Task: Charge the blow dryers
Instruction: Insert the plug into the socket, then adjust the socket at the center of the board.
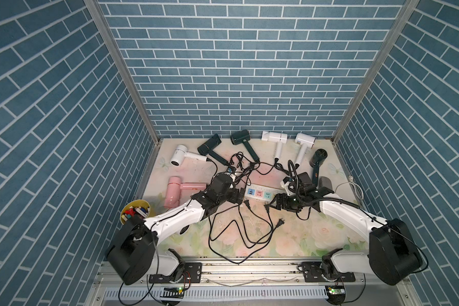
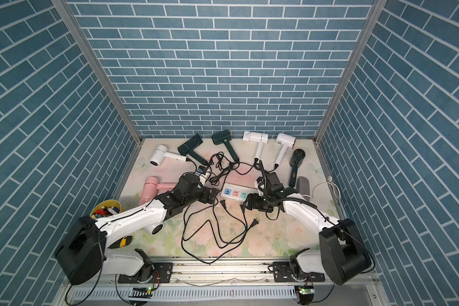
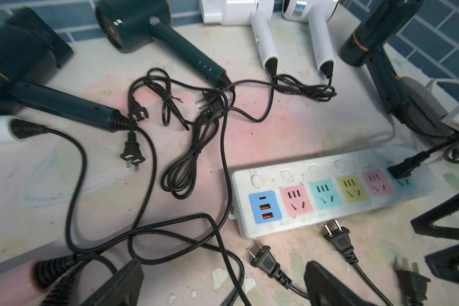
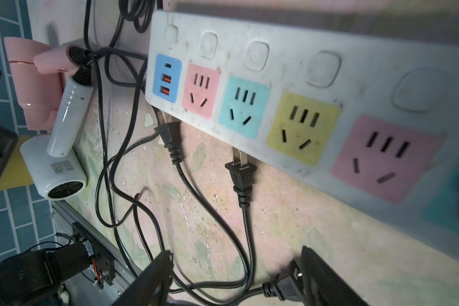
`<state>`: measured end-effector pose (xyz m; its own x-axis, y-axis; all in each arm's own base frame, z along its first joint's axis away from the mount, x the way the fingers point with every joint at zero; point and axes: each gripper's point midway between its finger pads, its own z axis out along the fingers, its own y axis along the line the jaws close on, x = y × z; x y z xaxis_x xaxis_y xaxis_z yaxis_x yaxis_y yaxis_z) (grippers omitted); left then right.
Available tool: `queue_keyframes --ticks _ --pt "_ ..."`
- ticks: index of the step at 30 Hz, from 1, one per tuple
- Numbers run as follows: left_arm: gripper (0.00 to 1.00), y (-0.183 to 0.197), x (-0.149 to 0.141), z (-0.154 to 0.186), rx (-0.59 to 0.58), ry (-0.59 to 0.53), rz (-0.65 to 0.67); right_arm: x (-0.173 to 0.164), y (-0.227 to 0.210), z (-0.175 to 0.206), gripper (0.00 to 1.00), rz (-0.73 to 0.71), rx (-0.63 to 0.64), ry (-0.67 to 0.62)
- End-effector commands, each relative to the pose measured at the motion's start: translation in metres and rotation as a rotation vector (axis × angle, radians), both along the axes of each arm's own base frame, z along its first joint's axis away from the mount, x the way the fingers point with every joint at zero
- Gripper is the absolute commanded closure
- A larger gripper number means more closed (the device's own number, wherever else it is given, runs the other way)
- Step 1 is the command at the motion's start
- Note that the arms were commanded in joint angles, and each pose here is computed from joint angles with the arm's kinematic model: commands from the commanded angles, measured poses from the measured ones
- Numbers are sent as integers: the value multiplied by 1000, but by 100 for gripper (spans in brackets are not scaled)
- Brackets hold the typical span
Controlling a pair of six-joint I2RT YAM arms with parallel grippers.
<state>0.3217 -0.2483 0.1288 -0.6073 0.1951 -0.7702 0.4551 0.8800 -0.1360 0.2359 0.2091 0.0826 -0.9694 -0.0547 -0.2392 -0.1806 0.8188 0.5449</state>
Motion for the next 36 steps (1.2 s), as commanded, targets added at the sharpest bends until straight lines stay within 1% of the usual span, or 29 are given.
queue_keyframes --ticks 1,4,7,9,12,16,20,22,25,28,30,32,34,36 --pt "0 -19 -3 -14 -9 102 -66 3 6 -6 23 19 10 0" --pt "1 -35 -3 -30 -11 184 -116 8 -9 -24 25 -30 -102 22" --pt "0 -46 -1 -43 -18 235 -139 15 -33 -36 26 -103 -232 12" --pt "1 -52 3 -48 -34 262 -146 20 -47 -39 27 -154 -273 2" --pt "1 -62 8 -52 -48 283 -161 32 -60 -38 27 -226 -272 -21" --pt "0 -67 12 -64 -37 312 -165 44 -75 -35 27 -298 -271 -52" --pt "1 -75 11 -73 -60 345 -182 49 -77 -30 27 -315 -245 -67" --pt "0 -81 10 -76 -83 366 -196 47 -69 -20 27 -296 -187 -79" --pt "0 -84 10 -84 -93 393 -191 37 -55 6 23 -264 -66 -113" --pt "1 -89 10 -89 -113 416 -192 26 -54 31 19 -249 -28 -130" --pt "1 -94 10 -88 -138 422 -198 21 -59 45 16 -248 -53 -129" --pt "1 -99 8 -85 -174 435 -204 21 -70 57 14 -273 -117 -130" --pt "1 -107 7 -79 -219 442 -215 25 -83 68 12 -318 -181 -142" --pt "1 -115 6 -78 -239 445 -221 31 -92 76 11 -355 -221 -147"
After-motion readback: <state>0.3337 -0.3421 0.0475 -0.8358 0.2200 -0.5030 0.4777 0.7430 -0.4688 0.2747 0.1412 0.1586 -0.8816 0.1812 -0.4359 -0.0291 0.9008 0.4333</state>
